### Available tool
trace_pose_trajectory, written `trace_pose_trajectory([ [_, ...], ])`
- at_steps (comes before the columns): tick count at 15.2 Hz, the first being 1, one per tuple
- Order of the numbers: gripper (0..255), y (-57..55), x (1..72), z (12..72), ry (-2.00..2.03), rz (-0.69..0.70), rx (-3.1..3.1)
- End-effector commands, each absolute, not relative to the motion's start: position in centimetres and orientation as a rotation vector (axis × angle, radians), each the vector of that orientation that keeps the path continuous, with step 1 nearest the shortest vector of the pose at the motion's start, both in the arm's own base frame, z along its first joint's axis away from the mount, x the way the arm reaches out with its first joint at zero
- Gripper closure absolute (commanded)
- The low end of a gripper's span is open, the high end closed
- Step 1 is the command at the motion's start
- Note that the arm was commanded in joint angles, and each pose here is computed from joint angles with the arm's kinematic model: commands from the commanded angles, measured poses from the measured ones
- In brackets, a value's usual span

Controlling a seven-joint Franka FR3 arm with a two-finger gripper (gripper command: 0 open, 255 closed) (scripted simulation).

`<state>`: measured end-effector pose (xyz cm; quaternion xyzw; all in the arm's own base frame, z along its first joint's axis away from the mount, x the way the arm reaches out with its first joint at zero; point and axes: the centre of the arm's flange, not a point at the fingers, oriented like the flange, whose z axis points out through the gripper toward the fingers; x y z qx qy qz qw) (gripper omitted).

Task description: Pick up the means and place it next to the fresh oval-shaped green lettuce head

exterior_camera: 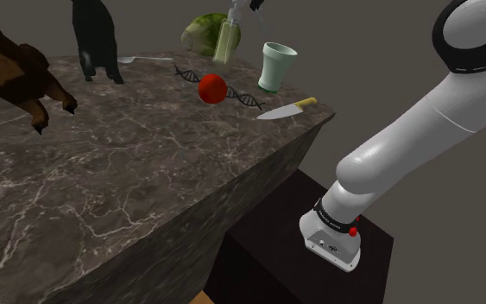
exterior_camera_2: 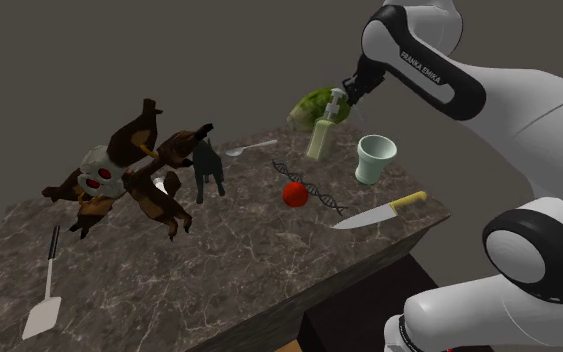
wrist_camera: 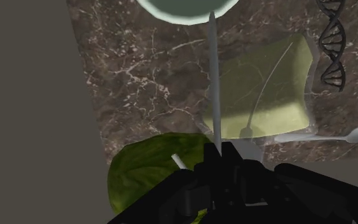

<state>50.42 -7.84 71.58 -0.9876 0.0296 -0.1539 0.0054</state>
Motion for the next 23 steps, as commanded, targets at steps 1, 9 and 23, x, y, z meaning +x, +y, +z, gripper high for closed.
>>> trace_pose_trajectory([
  [1,255,-7.7,50.5,70.2,0.090,-0.473,-3.092],
  [9,255,-7.7,50.5,66.0,0.090,-0.473,-3.092],
  [23,255,-7.7,50.5,58.6,0.090,-0.473,-3.092],
])
